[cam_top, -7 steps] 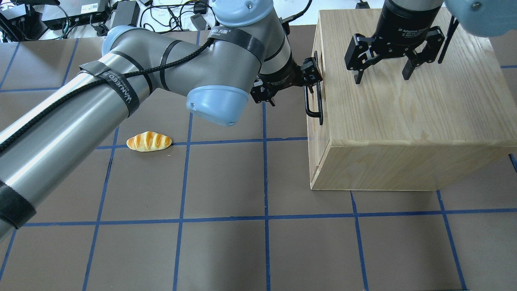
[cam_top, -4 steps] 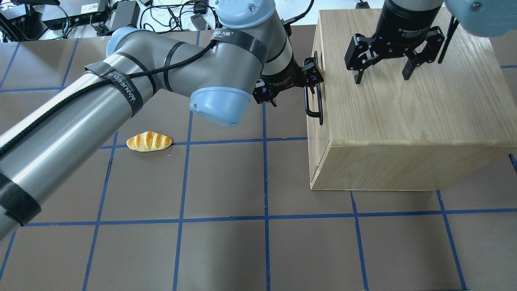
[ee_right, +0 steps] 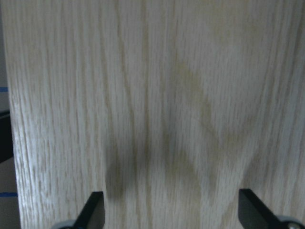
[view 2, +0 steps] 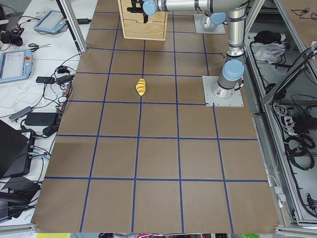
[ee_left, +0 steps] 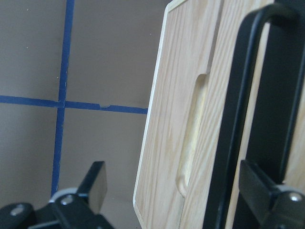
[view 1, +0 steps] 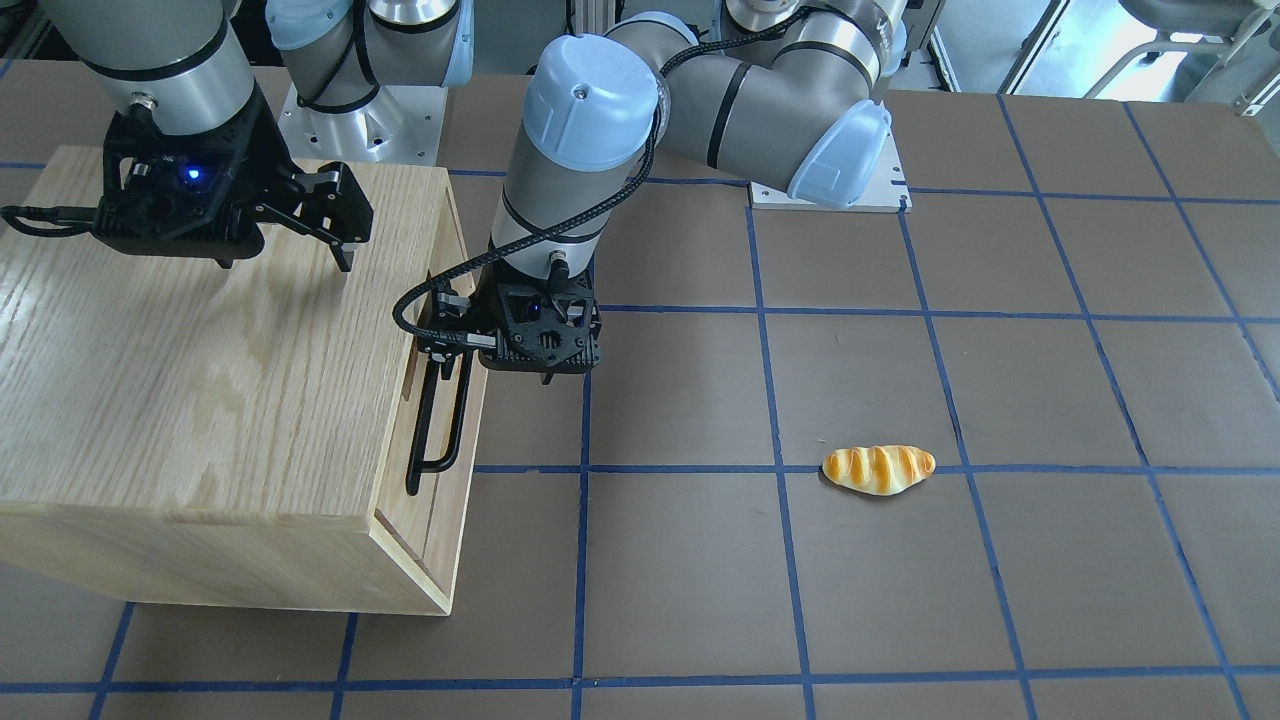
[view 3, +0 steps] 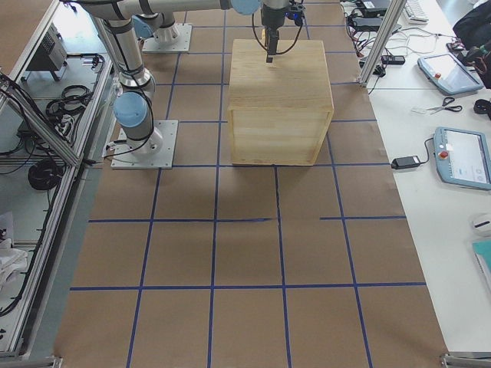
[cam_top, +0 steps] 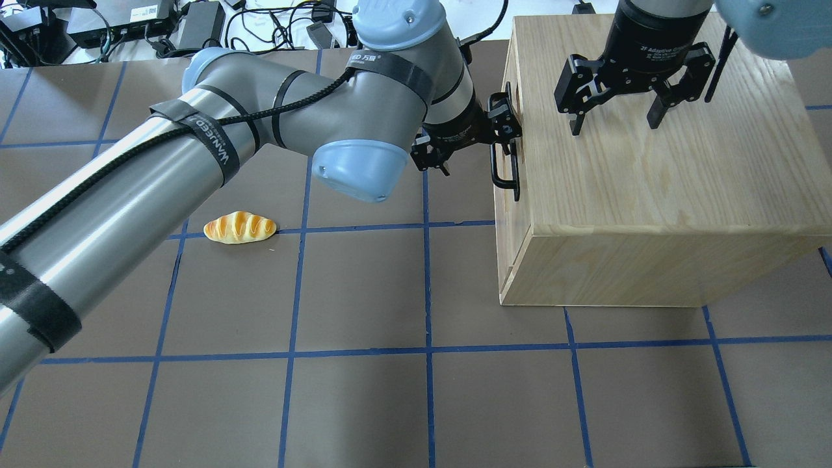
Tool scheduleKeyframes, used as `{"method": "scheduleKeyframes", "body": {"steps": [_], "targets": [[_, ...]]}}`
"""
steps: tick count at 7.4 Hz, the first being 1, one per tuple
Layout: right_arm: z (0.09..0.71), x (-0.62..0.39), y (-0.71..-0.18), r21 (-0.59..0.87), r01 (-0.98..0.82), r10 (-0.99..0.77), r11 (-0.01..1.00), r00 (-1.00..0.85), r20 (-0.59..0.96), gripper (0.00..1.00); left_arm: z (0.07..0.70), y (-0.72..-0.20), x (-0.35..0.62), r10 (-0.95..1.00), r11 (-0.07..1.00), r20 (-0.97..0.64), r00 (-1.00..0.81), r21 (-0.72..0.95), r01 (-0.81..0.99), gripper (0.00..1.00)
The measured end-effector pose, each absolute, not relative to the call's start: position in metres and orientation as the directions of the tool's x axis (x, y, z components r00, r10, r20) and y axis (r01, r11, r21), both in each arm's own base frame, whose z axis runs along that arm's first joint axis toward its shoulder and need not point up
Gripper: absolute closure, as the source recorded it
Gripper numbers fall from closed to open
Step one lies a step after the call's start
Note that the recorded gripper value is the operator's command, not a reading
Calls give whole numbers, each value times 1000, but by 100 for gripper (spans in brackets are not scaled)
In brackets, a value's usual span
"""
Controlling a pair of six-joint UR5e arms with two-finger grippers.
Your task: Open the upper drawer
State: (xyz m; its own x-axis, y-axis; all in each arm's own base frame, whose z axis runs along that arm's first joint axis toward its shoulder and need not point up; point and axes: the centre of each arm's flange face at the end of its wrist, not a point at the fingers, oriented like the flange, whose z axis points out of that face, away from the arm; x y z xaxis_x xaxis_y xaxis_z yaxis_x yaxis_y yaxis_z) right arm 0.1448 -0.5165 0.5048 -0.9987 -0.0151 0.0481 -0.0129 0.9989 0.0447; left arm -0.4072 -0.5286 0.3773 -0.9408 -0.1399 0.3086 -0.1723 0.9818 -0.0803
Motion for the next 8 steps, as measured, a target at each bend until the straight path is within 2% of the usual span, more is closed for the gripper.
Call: {"method": "scheduleKeyframes", "body": {"steps": [8], "targets": [[505,145,-516,45,-12,-14,999,-999,48,0,396,-547,-376,-126,968,222,-967,-186,-169,0]]}}
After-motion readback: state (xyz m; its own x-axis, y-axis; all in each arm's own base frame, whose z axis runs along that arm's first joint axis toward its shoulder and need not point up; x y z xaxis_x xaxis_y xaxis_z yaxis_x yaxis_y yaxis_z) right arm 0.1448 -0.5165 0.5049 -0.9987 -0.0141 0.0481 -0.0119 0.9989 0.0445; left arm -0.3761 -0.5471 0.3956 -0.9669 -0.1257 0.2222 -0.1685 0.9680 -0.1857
